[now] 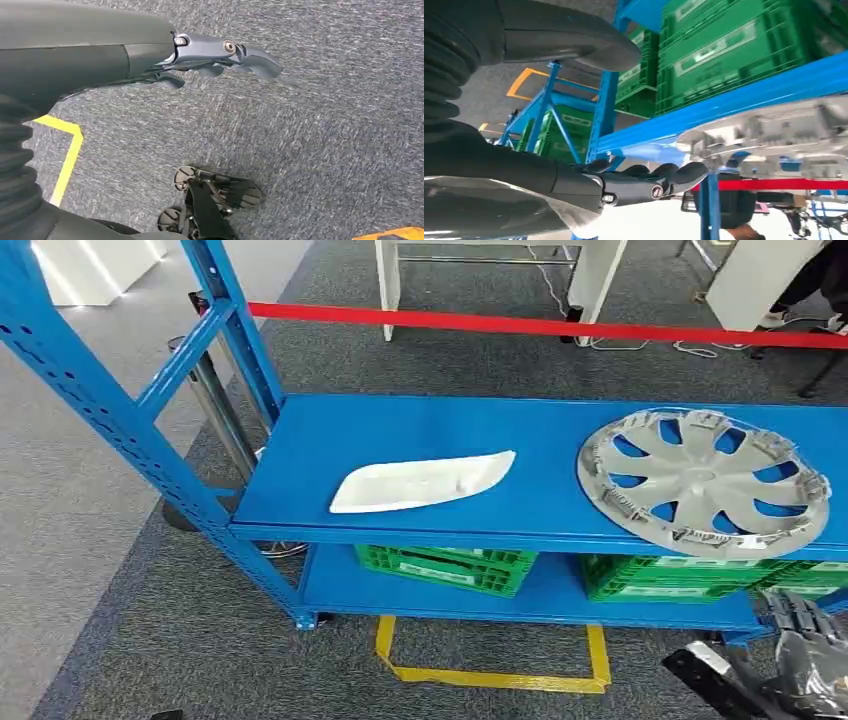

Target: Take the parts from the cabinet and place them on the table.

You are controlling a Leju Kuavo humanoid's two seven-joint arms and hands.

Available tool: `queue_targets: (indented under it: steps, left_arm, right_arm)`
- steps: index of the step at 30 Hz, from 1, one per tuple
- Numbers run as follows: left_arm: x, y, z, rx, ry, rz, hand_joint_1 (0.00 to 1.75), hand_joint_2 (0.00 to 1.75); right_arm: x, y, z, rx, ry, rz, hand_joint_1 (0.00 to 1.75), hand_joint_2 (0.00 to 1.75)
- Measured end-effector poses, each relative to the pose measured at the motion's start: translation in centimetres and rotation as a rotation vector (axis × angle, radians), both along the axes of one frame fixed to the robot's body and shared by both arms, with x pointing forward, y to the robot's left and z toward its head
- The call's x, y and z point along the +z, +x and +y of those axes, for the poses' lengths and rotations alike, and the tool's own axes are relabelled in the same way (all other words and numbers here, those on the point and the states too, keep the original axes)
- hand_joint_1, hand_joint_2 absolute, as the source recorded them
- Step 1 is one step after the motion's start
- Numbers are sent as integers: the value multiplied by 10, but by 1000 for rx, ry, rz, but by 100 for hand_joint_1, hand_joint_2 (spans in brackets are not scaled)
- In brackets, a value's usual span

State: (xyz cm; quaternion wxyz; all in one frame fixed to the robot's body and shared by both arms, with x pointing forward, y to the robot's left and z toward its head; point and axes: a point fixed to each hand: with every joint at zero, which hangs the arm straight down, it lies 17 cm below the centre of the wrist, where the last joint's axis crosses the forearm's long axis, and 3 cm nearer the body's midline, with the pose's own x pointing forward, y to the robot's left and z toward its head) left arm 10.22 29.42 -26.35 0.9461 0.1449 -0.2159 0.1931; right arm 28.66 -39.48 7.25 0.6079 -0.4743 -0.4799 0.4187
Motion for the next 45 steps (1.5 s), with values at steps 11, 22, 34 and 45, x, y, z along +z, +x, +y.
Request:
queue_targets:
  steps: [11,22,34,45]
  left_arm:
    - [0,0,-1,-6,-1,-1,0,175]
    - [0,2,-2,-22,-3,-2,0,175]
    - [0,5,-4,-43,-9,-9,0,175]
    - [1,10,-5,-60,-12,-11,0,175]
  right_arm:
    - [6,10,-54,-121,-22,-11,0,175]
    - [3,28,-94,-192,-39,14,0,175]
    - [-7,63,-130,-256,-11,63,0,175]
    - [1,121,-147,-271,-35,82,0,175]
